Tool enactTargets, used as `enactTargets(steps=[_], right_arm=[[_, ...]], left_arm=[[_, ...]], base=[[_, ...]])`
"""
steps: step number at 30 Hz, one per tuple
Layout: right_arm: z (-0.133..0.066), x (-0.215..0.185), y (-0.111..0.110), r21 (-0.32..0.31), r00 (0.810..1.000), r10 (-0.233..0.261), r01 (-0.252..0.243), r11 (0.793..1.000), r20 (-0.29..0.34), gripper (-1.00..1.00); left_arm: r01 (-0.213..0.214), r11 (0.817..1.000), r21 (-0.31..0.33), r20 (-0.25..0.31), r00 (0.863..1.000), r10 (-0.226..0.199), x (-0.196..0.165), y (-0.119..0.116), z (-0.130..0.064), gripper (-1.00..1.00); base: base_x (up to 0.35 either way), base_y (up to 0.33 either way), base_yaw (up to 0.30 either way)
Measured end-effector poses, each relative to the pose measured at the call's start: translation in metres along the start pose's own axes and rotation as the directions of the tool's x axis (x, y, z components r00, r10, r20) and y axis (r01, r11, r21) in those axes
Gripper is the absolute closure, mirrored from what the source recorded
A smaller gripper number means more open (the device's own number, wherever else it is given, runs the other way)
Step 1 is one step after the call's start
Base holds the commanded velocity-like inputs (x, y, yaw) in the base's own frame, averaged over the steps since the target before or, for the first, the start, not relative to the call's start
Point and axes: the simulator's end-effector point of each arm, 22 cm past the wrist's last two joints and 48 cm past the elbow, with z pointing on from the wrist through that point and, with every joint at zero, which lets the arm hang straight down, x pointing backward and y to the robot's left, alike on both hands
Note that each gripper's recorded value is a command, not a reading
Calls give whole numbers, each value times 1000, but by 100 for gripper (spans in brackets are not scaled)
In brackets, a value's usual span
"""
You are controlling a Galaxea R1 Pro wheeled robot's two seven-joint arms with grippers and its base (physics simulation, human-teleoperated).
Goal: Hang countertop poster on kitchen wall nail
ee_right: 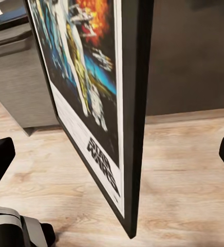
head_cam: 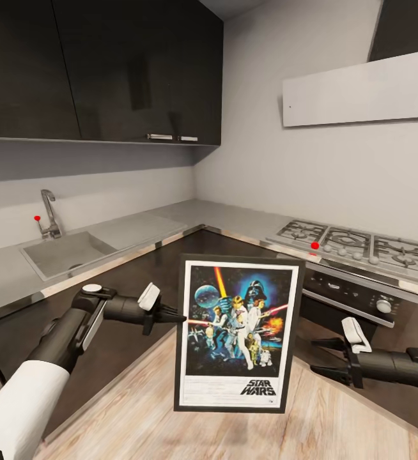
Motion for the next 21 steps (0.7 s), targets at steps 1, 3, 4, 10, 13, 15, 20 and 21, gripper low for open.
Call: enactTargets(steps=[1, 3, 4, 10, 13, 15, 20, 21], right_arm=[[0, 0, 0, 0, 1000, 0, 0, 1000, 0, -100], [0, 0, 0, -1, 1000, 1, -1, 1000, 0, -100], [1, 1, 1, -3, 1000, 1, -1, 1000, -2, -100], [13, 8, 9, -38, 999, -2, 1, 999, -32, -100], [15, 8, 10, -45, 999, -26, 24, 999, -33, -100], [16, 8, 11, -49, 999, -41, 39, 998, -32, -100], [17, 8, 11, -49, 998, -47, 46, 998, -29, -100], [17, 8, 11, -49, 998, -47, 46, 998, -29, -100]], left_arm=[[-1, 1000, 0, 0, 1000, 1, 0, 0, 0, 100], [-2, 1000, 0, 0, 1000, 2, -1, 0, 0, 100], [-2, 1000, 0, 0, 1000, 2, -1, 0, 0, 100], [-3, 1000, -1, 0, 1000, 3, -1, 0, 0, 100], [-4, 1000, 0, 0, 1000, 4, -1, -1, 0, 100], [-5, 1000, 0, 0, 1000, 5, -1, 0, 0, 100], [-7, 1000, 0, 1, 1000, 7, -2, -1, 0, 100], [-7, 1000, -1, 1, 1000, 7, -2, -1, 0, 100]], base=[[0, 0, 0], [0, 0, 0], [0, 0, 0], [0, 0, 0], [0, 0, 0], [0, 0, 0], [0, 0, 0], [0, 0, 0]])
